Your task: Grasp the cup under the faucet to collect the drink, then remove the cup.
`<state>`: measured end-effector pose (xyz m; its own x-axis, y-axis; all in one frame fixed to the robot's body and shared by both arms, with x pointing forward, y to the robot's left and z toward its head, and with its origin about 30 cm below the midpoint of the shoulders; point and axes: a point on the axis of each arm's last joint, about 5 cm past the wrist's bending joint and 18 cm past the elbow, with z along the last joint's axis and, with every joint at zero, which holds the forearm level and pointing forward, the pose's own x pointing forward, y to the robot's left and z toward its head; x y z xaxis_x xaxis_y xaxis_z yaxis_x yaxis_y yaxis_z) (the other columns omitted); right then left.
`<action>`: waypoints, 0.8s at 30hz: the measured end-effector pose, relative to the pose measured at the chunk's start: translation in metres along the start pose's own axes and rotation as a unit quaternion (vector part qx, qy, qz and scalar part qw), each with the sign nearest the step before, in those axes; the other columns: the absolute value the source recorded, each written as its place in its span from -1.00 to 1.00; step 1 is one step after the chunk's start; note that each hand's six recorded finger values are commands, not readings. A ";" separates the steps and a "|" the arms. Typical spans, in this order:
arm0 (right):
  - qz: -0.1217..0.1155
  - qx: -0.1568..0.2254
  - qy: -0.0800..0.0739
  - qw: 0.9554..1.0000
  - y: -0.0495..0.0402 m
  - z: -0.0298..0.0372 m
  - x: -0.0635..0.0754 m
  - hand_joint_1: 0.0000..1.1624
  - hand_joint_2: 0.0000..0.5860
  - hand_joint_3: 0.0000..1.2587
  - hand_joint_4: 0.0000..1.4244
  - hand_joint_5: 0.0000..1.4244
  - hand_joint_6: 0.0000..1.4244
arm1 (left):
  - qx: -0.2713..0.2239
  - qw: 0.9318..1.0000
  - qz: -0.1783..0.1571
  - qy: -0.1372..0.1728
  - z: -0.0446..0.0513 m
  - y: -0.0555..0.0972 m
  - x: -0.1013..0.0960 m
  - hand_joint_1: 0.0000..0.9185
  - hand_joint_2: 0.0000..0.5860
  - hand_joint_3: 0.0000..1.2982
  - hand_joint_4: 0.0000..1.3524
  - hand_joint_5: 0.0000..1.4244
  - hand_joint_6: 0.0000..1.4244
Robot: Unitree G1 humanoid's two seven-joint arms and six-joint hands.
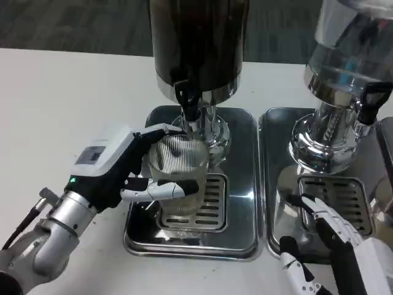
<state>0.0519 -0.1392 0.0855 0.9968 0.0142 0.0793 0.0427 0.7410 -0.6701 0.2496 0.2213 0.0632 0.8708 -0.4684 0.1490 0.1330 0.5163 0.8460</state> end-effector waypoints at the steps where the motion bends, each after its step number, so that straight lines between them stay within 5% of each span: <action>1: -0.001 0.000 -0.002 1.000 0.0000 0.0001 0.001 -0.52 0.46 -0.64 -0.80 -0.81 -0.84 | -0.001 1.000 -0.003 0.001 0.0000 0.000 0.000 -0.69 -0.84 -0.44 -0.36 -0.07 0.31; 4: -0.002 0.002 -0.006 1.000 0.0003 0.0006 0.003 -0.52 0.46 -0.64 -0.80 -0.81 -0.83 | -0.002 1.000 -0.009 0.000 0.0000 0.000 0.000 -0.78 -0.90 -0.51 -0.52 -0.29 -0.03; 9: -0.001 0.004 -0.009 1.000 0.0010 0.0012 0.004 -0.52 0.46 -0.64 -0.80 -0.80 -0.82 | 0.007 1.000 -0.013 -0.002 -0.0018 0.004 -0.001 -0.83 -0.94 -0.55 -0.65 -0.43 -0.24; 17: -0.004 0.006 -0.014 1.000 0.0009 0.0015 0.006 -0.52 0.46 -0.64 -0.80 -0.79 -0.82 | 0.016 1.000 -0.013 -0.004 -0.0028 0.008 -0.001 -0.93 -1.00 -0.82 -1.00 -0.99 -0.70; 24: -0.003 0.010 -0.017 1.000 0.0006 0.0013 0.009 -0.52 0.46 -0.64 -0.80 -0.79 -0.81 | 0.029 0.999 -0.013 0.005 -0.0048 0.010 -0.004 -0.98 -1.00 -1.00 -1.00 -1.00 -0.84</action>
<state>0.0609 -0.1378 0.0867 0.9935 0.0335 0.1087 0.0463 0.7540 -0.6552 0.2499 0.2317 0.0688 0.8718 -0.4743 0.1225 0.1275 0.4612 0.8781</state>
